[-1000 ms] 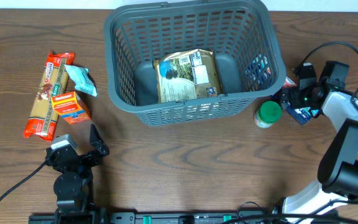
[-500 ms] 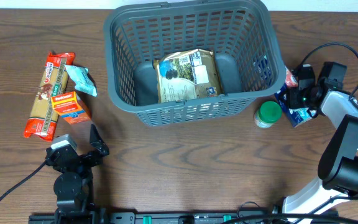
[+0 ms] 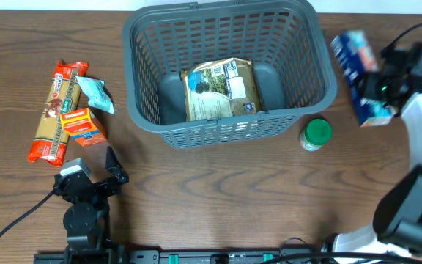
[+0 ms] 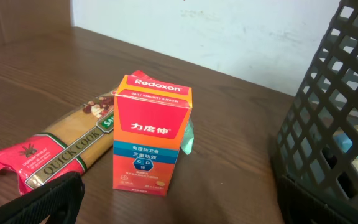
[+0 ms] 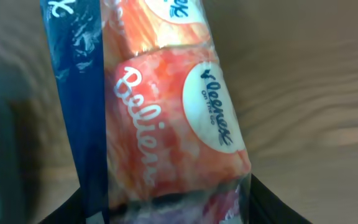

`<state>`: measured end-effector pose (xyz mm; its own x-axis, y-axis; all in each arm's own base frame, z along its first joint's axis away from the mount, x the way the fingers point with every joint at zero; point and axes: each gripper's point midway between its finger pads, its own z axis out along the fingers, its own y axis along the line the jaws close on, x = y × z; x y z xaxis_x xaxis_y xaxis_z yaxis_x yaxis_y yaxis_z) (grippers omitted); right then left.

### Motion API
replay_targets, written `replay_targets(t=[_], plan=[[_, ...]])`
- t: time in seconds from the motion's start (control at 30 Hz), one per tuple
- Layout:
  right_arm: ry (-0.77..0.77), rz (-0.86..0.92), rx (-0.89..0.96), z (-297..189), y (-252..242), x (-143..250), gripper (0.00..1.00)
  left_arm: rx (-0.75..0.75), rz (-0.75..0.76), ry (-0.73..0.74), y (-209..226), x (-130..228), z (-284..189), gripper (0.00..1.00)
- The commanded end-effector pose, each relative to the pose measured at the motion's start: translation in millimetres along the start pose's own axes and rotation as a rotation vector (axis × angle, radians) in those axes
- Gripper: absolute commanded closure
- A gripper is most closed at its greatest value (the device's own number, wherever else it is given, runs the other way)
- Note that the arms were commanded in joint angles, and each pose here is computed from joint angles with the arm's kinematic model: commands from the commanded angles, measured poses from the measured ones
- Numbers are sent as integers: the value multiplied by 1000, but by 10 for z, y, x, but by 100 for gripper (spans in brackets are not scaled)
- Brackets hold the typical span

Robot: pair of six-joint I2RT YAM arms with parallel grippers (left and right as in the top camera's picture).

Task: Pack container
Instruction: 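Carry the tissue pack into the basket and release it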

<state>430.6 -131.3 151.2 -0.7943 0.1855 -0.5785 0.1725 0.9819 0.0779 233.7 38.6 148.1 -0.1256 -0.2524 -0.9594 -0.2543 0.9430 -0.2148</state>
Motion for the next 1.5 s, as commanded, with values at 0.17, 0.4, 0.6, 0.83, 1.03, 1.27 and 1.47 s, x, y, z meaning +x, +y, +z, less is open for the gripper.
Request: replay_targets(t=[0.17,0.4,0.6,0.83,1.03,1.27,1.47], plan=[[-239,50,115,-1386,-49,-792,63,-17,0,26,47,122,24,2],[-410,-40,-130,-2298,756,-1112,64,-17,0,26,47,122,24,2],[-452,-104,-390,-2663,1733,-1106,64,-17,0,26,47,122,24,2],[-375,-114,-554,-2473,2621,-1004,65,-17,0,26,47,122,24,1],[-278,-210,-525,-1925,2899,-884,69,-17,0,26,47,122,24,1],[-212,-347,-502,-1466,2966,-781,65,-17,0,26,47,122,24,2],[-325,-921,-784,-1759,3333,-423,60,-17,0,26,47,122,24,2]])
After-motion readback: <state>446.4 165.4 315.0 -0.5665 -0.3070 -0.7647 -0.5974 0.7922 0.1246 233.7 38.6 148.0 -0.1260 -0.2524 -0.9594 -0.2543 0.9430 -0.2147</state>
